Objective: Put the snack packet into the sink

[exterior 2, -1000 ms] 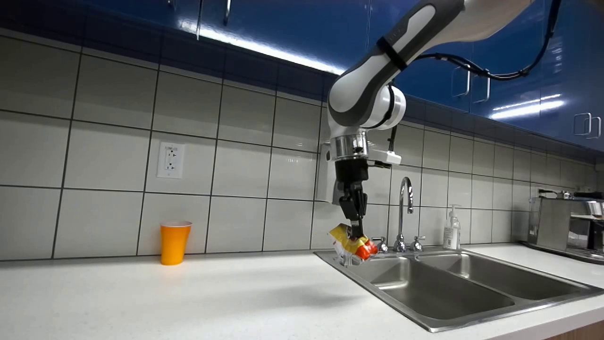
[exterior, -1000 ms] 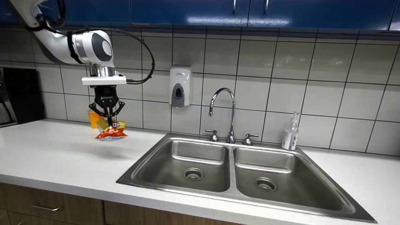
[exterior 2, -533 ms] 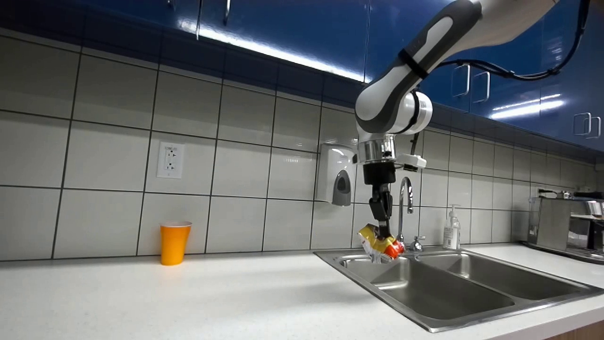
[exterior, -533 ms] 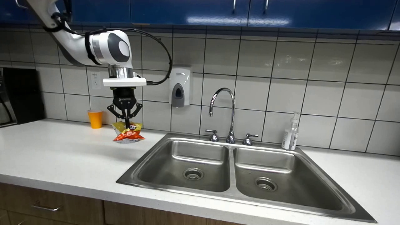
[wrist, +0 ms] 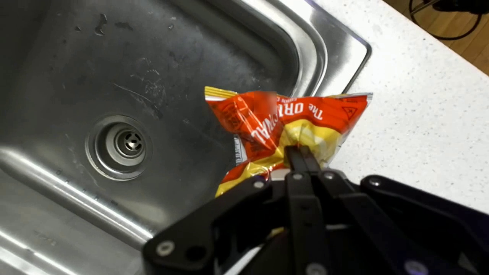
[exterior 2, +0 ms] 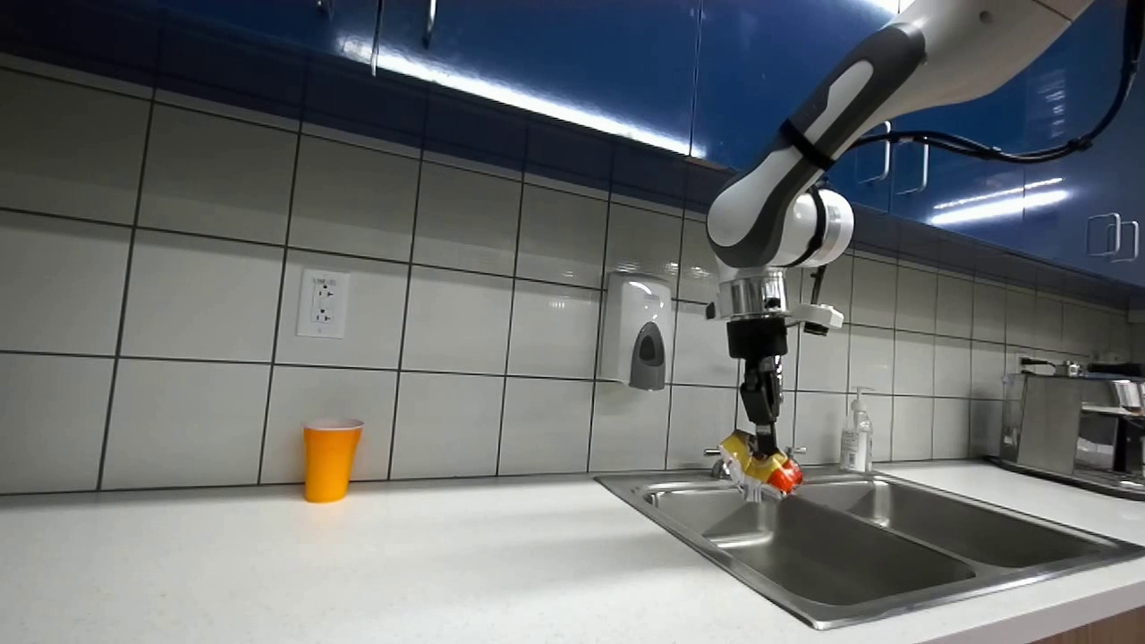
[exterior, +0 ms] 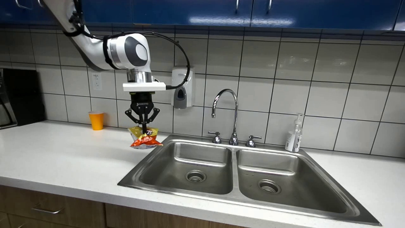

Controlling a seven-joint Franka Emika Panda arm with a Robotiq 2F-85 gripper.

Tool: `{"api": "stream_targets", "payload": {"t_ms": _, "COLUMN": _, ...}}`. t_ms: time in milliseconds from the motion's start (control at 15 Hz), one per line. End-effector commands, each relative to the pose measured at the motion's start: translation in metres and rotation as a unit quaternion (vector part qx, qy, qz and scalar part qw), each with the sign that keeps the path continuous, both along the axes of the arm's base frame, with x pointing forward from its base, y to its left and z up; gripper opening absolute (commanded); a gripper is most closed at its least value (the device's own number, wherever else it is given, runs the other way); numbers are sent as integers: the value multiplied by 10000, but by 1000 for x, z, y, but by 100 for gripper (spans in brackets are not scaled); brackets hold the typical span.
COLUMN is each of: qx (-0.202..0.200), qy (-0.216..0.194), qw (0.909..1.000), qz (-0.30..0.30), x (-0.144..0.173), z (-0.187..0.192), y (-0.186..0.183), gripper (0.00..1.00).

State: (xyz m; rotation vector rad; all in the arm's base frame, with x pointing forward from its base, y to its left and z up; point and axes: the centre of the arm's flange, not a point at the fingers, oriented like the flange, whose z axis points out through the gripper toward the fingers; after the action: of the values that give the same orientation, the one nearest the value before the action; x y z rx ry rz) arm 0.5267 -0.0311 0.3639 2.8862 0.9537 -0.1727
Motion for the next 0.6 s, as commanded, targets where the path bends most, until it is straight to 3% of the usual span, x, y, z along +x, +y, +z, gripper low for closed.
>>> {"api": "stream_targets", "payload": {"t_ms": 0, "qx": 40, "qy": -79, "qw": 9999, "qz": 60, "x": 4, "z": -5, "y": -32, "gripper": 0}}
{"api": "stream_targets", "payload": {"t_ms": 533, "qx": 101, "qy": -27, "qw": 9999, "qz": -134, "x": 15, "z": -36, "y": -98, "gripper": 0}}
